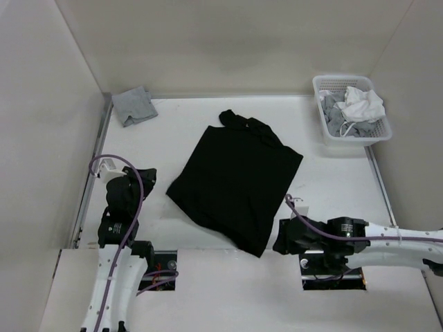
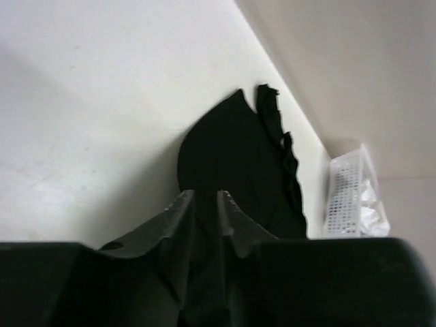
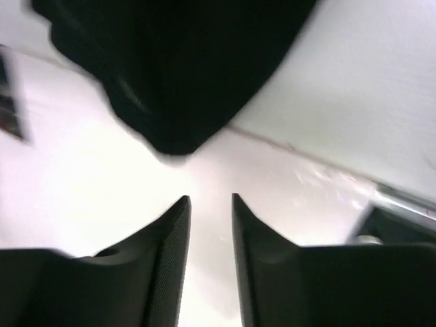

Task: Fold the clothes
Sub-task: Flatten the tank top out

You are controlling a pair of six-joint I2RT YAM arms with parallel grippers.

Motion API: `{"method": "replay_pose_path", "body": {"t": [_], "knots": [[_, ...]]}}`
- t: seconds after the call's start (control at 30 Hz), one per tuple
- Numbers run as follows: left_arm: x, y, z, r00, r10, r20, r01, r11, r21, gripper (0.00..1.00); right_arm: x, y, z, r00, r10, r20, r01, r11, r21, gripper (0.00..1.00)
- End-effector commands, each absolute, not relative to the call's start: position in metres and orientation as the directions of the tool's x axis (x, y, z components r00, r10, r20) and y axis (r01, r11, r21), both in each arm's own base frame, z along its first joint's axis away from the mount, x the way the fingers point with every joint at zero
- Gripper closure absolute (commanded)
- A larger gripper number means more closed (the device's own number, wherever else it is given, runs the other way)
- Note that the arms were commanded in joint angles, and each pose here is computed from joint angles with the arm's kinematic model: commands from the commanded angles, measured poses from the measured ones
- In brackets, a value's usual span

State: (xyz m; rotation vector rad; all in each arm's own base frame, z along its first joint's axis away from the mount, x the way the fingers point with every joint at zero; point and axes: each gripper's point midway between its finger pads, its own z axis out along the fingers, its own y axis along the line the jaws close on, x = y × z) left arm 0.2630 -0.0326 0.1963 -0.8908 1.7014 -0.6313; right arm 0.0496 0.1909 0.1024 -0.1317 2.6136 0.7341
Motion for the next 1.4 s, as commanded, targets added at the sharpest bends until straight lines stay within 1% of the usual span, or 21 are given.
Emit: {"method": "replay_pose_path", "body": {"t": [0.0,0.07,0.13,0.23,0.3,0.37,0.43,0.5,0.63,0.73,0.77,0.83,0.87,0.9,1.0,1.07,1.1,1.2,1.23,1.3,1.37], "knots": [[0.24,-0.017,0.164,-0.173,-0.791,-0.587,-0.374,0.604,-0.704,0.78,0.042,0.165,0.083,-0.921,0.063,-0.385,-0.095,0.921,0.378,0.55],[0.237,-0.002,0.173,-0.112,-0.769,-0.629,-0.394,0.616,-0.683,0.75,0.052,0.176,0.091,-0.896,0.082,-0.437,-0.113,0.909,0.402,0.46],[0.243,0.004,0.186,-0.073,-0.749,-0.659,-0.391,0.629,-0.672,0.74,0.076,0.189,0.095,-0.859,0.134,-0.494,-0.105,0.899,0.426,0.42],[0.264,-0.014,0.195,-0.107,-0.752,-0.651,-0.327,0.645,-0.691,0.74,0.132,0.196,0.091,-0.79,0.234,-0.567,-0.035,0.906,0.423,0.43],[0.281,-0.034,0.194,-0.15,-0.752,-0.641,-0.275,0.655,-0.704,0.74,0.173,0.19,0.092,-0.722,0.328,-0.609,0.032,0.895,0.445,0.47],[0.297,-0.06,0.188,-0.217,-0.735,-0.643,-0.244,0.679,-0.693,0.74,0.228,0.169,0.096,-0.61,0.44,-0.659,0.118,0.873,0.474,0.51],[0.311,-0.087,0.178,-0.29,-0.697,-0.656,-0.219,0.716,-0.663,0.73,0.265,0.15,0.096,-0.547,0.514,-0.661,0.184,0.844,0.504,0.54],[0.317,-0.107,0.167,-0.352,-0.658,-0.665,-0.197,0.747,-0.635,0.72,0.291,0.135,0.088,-0.534,0.537,-0.654,0.233,0.836,0.497,0.55],[0.321,-0.112,0.142,-0.411,-0.606,-0.681,-0.208,0.79,-0.577,0.66,0.327,0.138,0.07,-0.605,0.517,-0.606,0.239,0.843,0.481,0.58],[0.324,-0.106,0.117,-0.462,-0.564,-0.684,-0.242,0.822,-0.515,0.61,0.35,0.158,0.053,-0.66,0.495,-0.565,0.221,0.847,0.484,0.61],[0.325,-0.103,0.108,-0.475,-0.551,-0.686,-0.255,0.832,-0.492,0.59,0.357,0.161,0.048,-0.667,0.495,-0.557,0.225,0.846,0.483,0.67],[0.329,-0.1,0.088,-0.506,-0.539,-0.673,-0.286,0.841,-0.459,0.57,0.376,0.168,0.042,-0.671,0.507,-0.541,0.233,0.837,0.495,0.87],[0.334,-0.099,0.081,-0.512,-0.541,-0.667,-0.3,0.84,-0.452,0.56,0.388,0.17,0.042,-0.666,0.514,-0.54,0.237,0.833,0.5,0.93],[0.339,-0.098,0.075,-0.515,-0.544,-0.662,-0.312,0.839,-0.446,0.56,0.404,0.17,0.044,-0.655,0.522,-0.547,0.244,0.83,0.501,0.97],[0.359,-0.101,0.057,-0.535,-0.549,-0.642,-0.325,0.835,-0.443,0.56,0.461,0.175,0.063,-0.621,0.543,-0.565,0.235,0.817,0.527,0.99],[0.375,-0.105,0.047,-0.554,-0.557,-0.619,-0.329,0.829,-0.452,0.56,0.493,0.174,0.075,-0.602,0.548,-0.581,0.228,0.815,0.533,0.96],[0.384,-0.106,0.045,-0.559,-0.562,-0.61,-0.326,0.825,-0.461,0.56,0.499,0.173,0.082,-0.597,0.549,-0.585,0.232,0.816,0.53,0.91],[0.41,-0.11,0.053,-0.545,-0.588,-0.598,-0.308,0.804,-0.509,0.56,0.496,0.158,0.093,-0.562,0.541,-0.626,0.24,0.831,0.502,0.67],[0.419,-0.11,0.057,-0.529,-0.596,-0.604,-0.303,0.797,-0.522,0.54,0.492,0.151,0.093,-0.55,0.539,-0.639,0.245,0.835,0.493,0.62],[0.439,-0.118,0.067,-0.516,-0.602,-0.61,-0.268,0.789,-0.552,0.5,0.485,0.137,0.09,-0.544,0.543,-0.64,0.256,0.833,0.49,0.54],[0.454,-0.132,0.064,-0.55,-0.587,-0.595,-0.233,0.791,-0.565,0.49,0.481,0.132,0.081,-0.564,0.541,-0.624,0.262,0.834,0.486,0.49]]}}
